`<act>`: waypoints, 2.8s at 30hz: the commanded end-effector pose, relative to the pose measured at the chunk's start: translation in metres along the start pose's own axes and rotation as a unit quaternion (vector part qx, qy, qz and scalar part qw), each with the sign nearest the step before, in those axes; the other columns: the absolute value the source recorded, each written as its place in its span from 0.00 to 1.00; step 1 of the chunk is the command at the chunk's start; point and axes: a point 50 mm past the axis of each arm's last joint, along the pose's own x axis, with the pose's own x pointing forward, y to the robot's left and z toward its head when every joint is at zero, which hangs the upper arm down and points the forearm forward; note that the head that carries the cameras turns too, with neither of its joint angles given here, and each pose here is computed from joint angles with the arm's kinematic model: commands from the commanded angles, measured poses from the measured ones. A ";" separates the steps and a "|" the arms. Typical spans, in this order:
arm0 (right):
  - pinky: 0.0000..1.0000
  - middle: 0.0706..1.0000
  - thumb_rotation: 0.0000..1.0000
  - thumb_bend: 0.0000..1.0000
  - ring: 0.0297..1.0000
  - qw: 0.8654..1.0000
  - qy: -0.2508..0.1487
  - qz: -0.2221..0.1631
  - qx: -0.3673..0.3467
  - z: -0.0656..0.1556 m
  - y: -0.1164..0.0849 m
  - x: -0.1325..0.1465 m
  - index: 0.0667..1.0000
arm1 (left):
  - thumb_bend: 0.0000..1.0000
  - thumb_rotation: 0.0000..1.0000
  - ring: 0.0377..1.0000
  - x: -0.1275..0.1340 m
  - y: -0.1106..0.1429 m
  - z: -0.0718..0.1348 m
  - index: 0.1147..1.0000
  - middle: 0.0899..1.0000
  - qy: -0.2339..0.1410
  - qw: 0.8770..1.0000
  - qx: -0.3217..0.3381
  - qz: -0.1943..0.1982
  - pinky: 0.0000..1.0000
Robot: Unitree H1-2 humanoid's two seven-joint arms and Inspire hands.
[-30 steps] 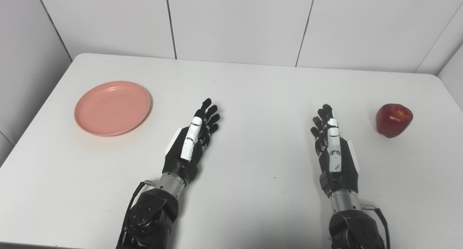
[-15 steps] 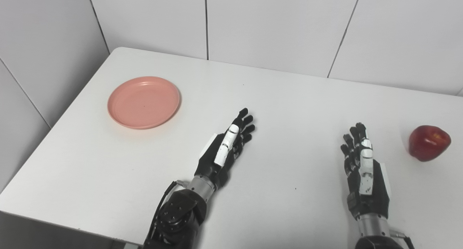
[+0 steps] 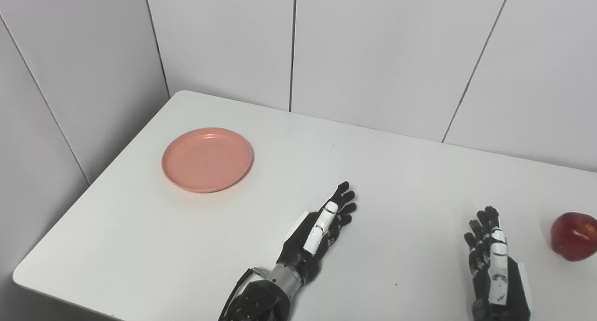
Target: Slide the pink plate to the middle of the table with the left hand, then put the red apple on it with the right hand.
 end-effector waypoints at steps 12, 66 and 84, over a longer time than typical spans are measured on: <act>1.00 1.00 1.00 0.23 1.00 0.998 -0.057 0.003 -0.007 0.021 0.005 0.004 1.00 | 0.42 1.00 0.98 0.009 0.002 0.022 1.00 1.00 -0.046 0.999 0.008 -0.002 0.98; 1.00 1.00 1.00 0.17 1.00 0.999 -0.049 0.008 -0.009 0.020 0.001 0.009 1.00 | 0.41 1.00 0.93 0.039 0.108 0.169 0.92 0.94 -0.187 0.975 0.077 0.091 0.93; 1.00 1.00 1.00 0.17 1.00 0.999 -0.048 0.011 0.002 0.021 -0.001 0.009 1.00 | 0.40 1.00 0.94 0.041 0.179 0.202 0.93 0.95 -0.217 0.962 0.082 0.145 0.94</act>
